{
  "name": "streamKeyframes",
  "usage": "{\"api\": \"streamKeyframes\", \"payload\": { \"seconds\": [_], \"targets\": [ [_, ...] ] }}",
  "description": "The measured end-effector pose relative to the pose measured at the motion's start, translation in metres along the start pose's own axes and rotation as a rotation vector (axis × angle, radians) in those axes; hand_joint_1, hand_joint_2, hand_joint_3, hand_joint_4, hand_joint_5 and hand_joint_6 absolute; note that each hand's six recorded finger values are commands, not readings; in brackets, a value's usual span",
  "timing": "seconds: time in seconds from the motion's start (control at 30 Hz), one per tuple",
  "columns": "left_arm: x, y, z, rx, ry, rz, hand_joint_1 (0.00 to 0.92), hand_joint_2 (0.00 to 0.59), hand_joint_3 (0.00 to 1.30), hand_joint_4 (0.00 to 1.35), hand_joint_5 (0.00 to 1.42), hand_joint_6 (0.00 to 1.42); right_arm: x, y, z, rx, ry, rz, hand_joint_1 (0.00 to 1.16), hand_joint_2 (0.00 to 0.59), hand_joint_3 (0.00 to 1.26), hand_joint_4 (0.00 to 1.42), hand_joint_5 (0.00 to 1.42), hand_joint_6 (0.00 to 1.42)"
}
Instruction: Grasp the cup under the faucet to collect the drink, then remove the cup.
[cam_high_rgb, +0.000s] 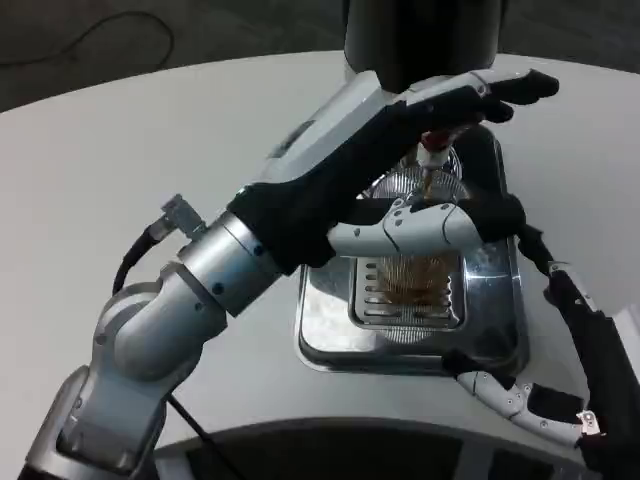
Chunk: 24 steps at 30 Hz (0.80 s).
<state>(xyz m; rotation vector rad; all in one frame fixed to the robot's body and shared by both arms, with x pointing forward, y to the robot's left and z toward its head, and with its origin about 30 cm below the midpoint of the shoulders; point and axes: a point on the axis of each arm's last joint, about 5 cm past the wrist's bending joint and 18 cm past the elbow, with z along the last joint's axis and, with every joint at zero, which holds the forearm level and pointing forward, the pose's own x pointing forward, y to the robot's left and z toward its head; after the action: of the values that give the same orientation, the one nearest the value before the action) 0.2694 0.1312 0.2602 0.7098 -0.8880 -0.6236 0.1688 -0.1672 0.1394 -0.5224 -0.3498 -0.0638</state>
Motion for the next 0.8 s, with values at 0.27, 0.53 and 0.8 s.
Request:
{"api": "streamKeyframes", "payload": {
  "seconds": [0.27,0.53,0.8],
  "targets": [
    [0.000,0.000,-0.0007,0.000,0.004,0.005,0.043,0.099,0.24,0.20,0.25,0.09,0.015,0.0196,-0.0064,0.119,0.025,-0.089,0.87,0.175,0.07,0.06,0.03,0.08],
    [0.000,0.000,-0.0017,-0.001,0.007,0.009,0.034,0.105,0.24,0.20,0.25,0.09,0.029,0.0344,-0.0085,0.195,0.024,-0.128,0.87,0.168,0.05,0.04,0.03,0.07],
    [-0.001,-0.001,-0.0034,-0.003,0.014,0.014,0.030,0.106,0.24,0.20,0.25,0.09,0.042,0.0515,-0.0092,0.263,0.000,-0.178,0.88,0.164,0.05,0.04,0.03,0.07]
  ]
}}
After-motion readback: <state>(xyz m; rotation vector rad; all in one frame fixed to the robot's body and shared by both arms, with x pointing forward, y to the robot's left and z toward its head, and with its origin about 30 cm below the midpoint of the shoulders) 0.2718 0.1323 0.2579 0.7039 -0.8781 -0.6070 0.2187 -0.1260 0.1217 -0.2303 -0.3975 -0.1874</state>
